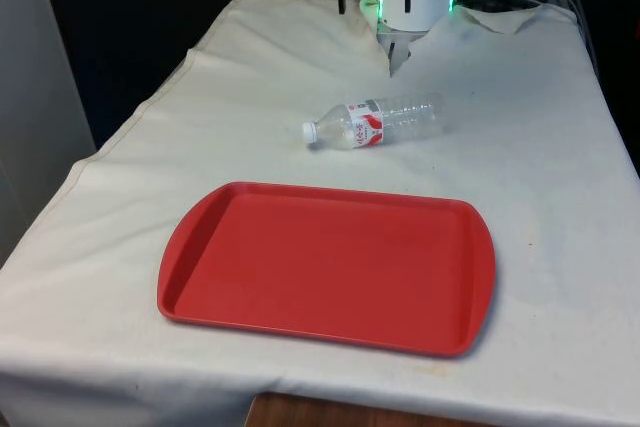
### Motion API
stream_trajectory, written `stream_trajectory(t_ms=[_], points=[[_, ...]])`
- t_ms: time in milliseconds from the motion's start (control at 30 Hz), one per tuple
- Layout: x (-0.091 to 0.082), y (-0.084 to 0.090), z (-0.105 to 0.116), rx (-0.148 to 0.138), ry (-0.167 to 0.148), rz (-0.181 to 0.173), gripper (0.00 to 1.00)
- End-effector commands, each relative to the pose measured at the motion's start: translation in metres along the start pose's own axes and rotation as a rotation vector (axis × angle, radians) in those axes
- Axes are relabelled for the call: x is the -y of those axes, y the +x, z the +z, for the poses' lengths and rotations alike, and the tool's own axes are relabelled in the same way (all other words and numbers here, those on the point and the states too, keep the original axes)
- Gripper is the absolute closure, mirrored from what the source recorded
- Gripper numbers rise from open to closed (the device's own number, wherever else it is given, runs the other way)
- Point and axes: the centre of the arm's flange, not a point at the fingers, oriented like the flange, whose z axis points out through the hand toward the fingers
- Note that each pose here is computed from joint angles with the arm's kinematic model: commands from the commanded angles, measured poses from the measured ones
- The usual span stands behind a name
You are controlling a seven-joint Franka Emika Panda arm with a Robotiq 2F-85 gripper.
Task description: Place the bottle upright on the tray.
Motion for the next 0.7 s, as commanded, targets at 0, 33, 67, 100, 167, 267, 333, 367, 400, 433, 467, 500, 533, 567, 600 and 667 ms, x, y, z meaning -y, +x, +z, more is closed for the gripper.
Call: stream_trajectory(t_ms=[0, 33, 67, 100, 167, 267, 333, 367, 400, 433, 467, 500, 533, 567, 600, 667], points=[[0.000, 0.002, 0.002, -0.003, 0.001, 0.007, 0.00], [0.000, 0.003, 0.004, -0.002, 0.000, 0.008, 0.00], [0.000, 0.004, 0.006, 0.001, 0.000, 0.011, 0.00], [0.000, 0.005, 0.007, 0.000, -0.001, 0.012, 0.00], [0.000, 0.005, 0.009, 0.002, -0.001, 0.014, 0.00], [0.000, 0.006, 0.012, 0.004, -0.002, 0.020, 0.00], [0.000, 0.007, 0.015, 0.006, -0.002, 0.028, 0.00], [0.000, 0.008, 0.016, 0.006, -0.002, 0.033, 0.00], [0.000, 0.008, 0.019, 0.008, -0.002, 0.045, 0.00], [-0.001, 0.007, 0.016, 0.012, -0.004, 0.032, 0.00], [-0.001, 0.008, 0.020, 0.010, -0.003, 0.050, 0.00], [-0.001, 0.009, 0.021, 0.010, -0.003, 0.056, 0.00], [-0.001, 0.009, 0.022, 0.010, -0.004, 0.062, 0.00], [-0.001, 0.010, 0.024, 0.011, -0.004, 0.068, 0.00], [-0.002, 0.010, 0.026, 0.012, -0.004, 0.081, 0.00], [-0.002, 0.011, 0.029, 0.013, -0.004, 0.095, 0.00]])
